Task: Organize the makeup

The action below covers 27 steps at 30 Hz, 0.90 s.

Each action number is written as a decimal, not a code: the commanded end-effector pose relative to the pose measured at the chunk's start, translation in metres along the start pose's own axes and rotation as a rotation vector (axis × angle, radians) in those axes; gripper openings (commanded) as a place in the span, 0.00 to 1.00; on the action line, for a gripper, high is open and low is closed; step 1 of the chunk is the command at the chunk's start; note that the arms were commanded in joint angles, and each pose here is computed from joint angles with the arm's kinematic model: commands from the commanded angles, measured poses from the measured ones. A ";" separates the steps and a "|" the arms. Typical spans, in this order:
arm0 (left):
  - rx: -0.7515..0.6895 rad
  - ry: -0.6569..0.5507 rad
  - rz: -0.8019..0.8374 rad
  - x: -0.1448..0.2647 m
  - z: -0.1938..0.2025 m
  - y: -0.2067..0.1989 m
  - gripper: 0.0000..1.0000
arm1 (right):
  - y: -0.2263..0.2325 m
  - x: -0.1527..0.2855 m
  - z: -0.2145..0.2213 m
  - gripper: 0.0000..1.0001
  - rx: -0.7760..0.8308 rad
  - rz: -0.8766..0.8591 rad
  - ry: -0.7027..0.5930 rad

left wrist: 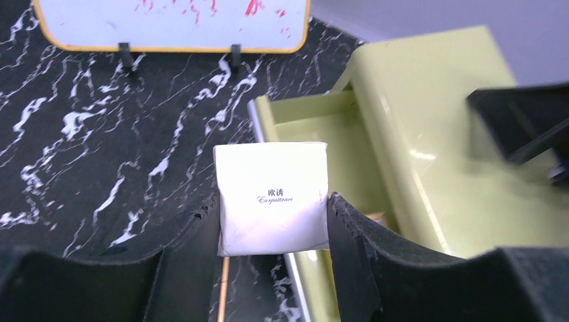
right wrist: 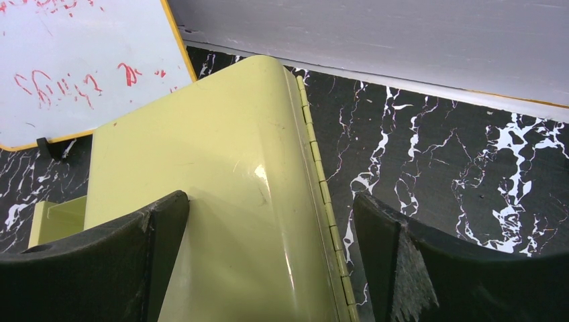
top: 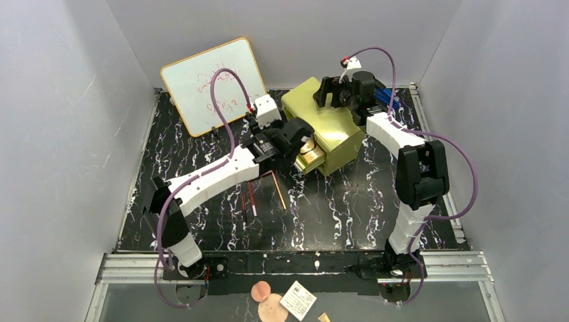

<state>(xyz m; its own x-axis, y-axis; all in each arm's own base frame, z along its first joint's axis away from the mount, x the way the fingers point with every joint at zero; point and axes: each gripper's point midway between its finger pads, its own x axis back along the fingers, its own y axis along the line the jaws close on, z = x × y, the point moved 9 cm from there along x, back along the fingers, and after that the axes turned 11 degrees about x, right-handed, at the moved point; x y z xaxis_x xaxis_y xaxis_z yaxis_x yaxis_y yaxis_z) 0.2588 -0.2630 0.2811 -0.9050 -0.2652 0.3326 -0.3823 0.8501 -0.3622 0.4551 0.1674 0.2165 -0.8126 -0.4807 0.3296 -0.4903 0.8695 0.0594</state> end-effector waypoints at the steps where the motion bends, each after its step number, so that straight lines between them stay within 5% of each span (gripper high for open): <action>1: 0.081 -0.047 0.041 -0.009 -0.028 -0.028 0.00 | 0.005 0.020 0.153 0.99 -0.077 -0.003 0.650; 27: 0.100 0.030 0.035 -0.065 0.021 -0.063 0.00 | 0.005 0.016 0.165 0.99 -0.081 -0.016 0.679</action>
<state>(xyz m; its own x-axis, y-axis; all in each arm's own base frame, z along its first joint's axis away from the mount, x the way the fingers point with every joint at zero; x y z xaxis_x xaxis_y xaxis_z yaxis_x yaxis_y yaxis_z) 0.3297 -0.3098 0.2473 -0.8947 -0.1864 0.4058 -0.3550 0.8483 -0.3928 0.4575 0.1680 0.2148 -0.8112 -0.4839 0.3282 -0.4936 0.8677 0.0591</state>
